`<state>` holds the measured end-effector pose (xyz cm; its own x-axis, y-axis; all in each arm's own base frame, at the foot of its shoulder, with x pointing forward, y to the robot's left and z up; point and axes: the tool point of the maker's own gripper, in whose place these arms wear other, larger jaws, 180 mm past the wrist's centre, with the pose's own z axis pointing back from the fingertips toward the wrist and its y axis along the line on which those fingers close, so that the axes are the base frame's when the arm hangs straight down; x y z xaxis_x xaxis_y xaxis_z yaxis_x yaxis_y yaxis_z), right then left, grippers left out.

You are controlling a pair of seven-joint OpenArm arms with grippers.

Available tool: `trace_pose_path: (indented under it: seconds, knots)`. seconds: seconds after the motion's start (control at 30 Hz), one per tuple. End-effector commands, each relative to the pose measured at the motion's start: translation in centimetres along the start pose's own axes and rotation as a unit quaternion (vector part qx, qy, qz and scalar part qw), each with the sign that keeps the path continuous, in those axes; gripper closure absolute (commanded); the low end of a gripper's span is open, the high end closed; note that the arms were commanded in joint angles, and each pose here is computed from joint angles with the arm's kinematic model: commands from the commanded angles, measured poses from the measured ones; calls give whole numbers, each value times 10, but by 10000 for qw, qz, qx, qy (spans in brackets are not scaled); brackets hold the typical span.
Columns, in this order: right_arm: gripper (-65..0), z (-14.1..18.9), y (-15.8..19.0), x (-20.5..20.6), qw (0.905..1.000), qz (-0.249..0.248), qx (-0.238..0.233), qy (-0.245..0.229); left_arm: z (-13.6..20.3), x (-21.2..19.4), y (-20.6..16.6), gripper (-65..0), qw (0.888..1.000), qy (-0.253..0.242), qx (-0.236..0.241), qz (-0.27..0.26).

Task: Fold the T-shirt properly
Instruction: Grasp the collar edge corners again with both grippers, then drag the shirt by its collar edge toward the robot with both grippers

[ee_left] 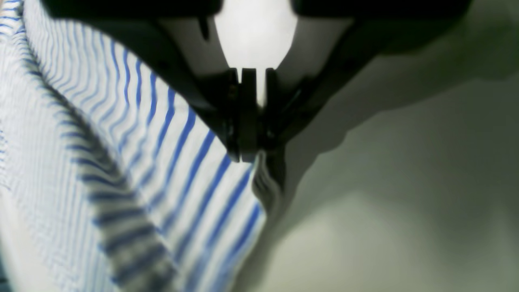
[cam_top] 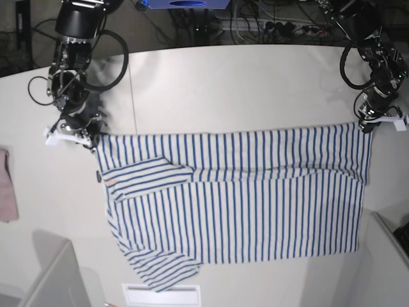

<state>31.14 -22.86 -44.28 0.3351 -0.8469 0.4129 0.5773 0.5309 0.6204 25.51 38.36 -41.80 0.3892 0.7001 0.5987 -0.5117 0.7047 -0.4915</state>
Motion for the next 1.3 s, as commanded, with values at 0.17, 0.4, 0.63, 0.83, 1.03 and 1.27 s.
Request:
trace_pose_path:
  seconds: [0.17,0.4,0.63,0.83,1.03,1.27]
  knots:
    - [0,16,-4,16,9996,215,-36,-204,18,16,0,0,9991,-236,-11,-353]
    - [0,37,-9,12,9990,371,-4,-249,37,6,10,0,9978,-137,117,-639]
    - [0,61,-20,3,9983,538,-56,-225,61,-2,8,0,9935,170,178,-1111]
    - [0,82,5,13,9959,728,287,-463,77,21,-18,0,9877,-178,8,-1553]
    - [0,105,15,33,9957,401,565,-608,97,40,-27,0,9833,-262,114,-1799]
    - [0,104,-24,10,9997,200,126,-66,106,25,-8,0,9831,-12,308,-1806]
